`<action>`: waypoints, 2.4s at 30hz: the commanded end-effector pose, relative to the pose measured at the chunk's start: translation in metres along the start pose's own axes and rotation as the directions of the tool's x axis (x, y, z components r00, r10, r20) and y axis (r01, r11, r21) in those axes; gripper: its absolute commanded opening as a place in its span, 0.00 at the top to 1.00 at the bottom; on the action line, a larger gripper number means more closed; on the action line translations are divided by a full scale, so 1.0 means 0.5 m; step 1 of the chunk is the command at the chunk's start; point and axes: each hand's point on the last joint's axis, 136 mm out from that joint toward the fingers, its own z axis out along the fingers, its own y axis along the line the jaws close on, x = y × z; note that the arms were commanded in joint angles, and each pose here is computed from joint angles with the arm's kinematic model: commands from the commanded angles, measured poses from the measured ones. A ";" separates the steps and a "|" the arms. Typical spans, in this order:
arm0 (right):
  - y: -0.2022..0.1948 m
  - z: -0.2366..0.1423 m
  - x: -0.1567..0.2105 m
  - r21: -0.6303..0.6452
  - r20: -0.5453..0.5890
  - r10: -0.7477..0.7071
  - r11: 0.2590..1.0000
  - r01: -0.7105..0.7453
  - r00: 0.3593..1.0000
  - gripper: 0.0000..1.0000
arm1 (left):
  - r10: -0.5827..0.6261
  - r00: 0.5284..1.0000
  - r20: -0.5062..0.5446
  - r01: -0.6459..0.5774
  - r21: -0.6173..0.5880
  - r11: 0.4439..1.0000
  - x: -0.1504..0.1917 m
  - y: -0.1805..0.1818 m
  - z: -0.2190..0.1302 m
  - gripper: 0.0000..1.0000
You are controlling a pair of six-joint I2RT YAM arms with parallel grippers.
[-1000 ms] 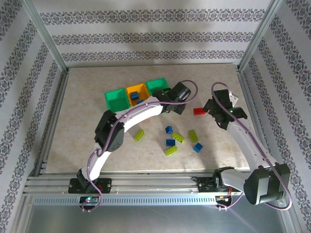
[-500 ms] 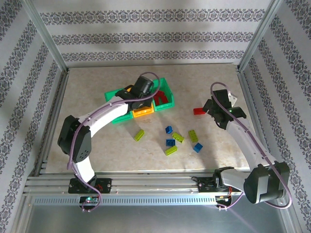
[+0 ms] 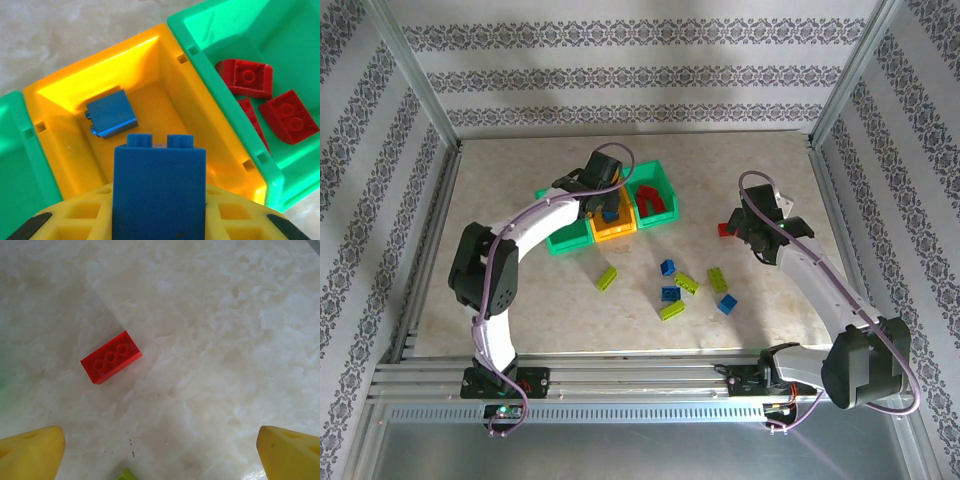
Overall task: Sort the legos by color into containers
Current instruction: Place the lego in the container, then pick up the lego from the center of the table.
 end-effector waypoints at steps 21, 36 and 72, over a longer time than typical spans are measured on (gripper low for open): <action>0.049 0.008 0.000 -0.014 -0.014 -0.039 0.999 0.039 0.999 0.02 | -0.016 0.999 -0.041 0.015 -0.024 1.000 -0.004 0.024 0.036 0.50; 0.054 0.015 0.014 -0.009 -0.030 -0.049 0.999 0.049 0.998 0.02 | -0.061 0.996 0.069 0.056 0.070 0.996 -0.038 0.017 -0.086 0.44; 0.100 0.025 0.078 -0.019 -0.085 -0.096 0.995 0.094 0.992 0.02 | 0.010 0.980 -0.197 0.036 0.227 0.973 0.405 -0.053 -0.179 0.19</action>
